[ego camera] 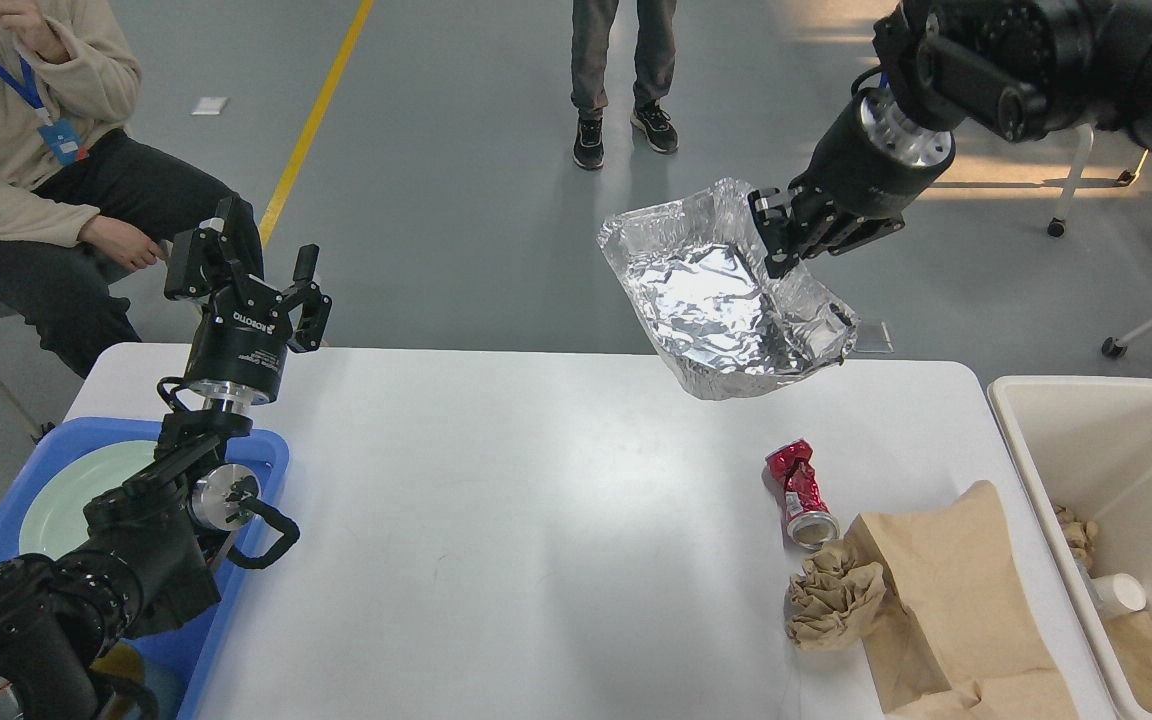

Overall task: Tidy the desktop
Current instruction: 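Lift the foil tray and carry it toward the white bin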

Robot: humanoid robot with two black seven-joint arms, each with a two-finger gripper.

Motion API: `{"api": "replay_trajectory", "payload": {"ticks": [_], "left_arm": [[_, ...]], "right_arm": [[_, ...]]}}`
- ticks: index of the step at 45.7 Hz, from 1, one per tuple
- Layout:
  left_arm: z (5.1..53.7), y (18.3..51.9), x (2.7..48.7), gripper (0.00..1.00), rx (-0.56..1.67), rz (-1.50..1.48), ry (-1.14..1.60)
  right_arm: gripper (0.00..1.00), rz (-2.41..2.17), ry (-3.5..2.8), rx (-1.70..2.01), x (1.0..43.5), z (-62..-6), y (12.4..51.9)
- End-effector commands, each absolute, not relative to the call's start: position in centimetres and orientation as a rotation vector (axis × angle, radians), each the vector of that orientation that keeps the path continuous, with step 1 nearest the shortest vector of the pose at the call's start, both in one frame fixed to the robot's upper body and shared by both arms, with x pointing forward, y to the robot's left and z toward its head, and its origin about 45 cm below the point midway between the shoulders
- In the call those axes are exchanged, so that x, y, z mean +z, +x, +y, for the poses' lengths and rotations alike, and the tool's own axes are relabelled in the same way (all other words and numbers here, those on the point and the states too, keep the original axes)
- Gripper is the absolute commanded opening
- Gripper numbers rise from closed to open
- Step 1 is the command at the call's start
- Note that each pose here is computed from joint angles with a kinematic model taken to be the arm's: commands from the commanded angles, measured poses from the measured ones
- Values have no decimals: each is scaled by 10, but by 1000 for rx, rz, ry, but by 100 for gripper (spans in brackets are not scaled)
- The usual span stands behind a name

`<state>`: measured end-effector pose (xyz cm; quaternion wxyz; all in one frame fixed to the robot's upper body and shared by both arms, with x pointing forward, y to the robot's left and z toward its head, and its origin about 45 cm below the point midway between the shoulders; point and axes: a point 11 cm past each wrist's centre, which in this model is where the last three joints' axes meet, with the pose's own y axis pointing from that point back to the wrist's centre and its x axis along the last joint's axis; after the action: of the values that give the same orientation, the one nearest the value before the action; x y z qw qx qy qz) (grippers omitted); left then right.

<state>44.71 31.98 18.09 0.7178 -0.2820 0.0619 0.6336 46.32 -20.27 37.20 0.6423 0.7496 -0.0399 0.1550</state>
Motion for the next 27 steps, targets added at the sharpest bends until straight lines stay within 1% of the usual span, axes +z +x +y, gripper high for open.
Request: {"api": "replay_trajectory", "payload": {"ticks": [1, 8, 17, 27], "left_arm": [[320, 447, 181, 96, 1401, 136, -623], [320, 447, 181, 96, 1401, 136, -623], [320, 447, 181, 96, 1402, 137, -625], [320, 447, 181, 96, 1402, 137, -625]], "right_arm": [[0, -125, 1663, 373, 389, -213, 466], [0, -179, 1617, 323, 391, -251, 467], [0, -333, 1541, 213, 407, -341, 458], [0, -470, 1466, 88, 412, -429, 433]]}}
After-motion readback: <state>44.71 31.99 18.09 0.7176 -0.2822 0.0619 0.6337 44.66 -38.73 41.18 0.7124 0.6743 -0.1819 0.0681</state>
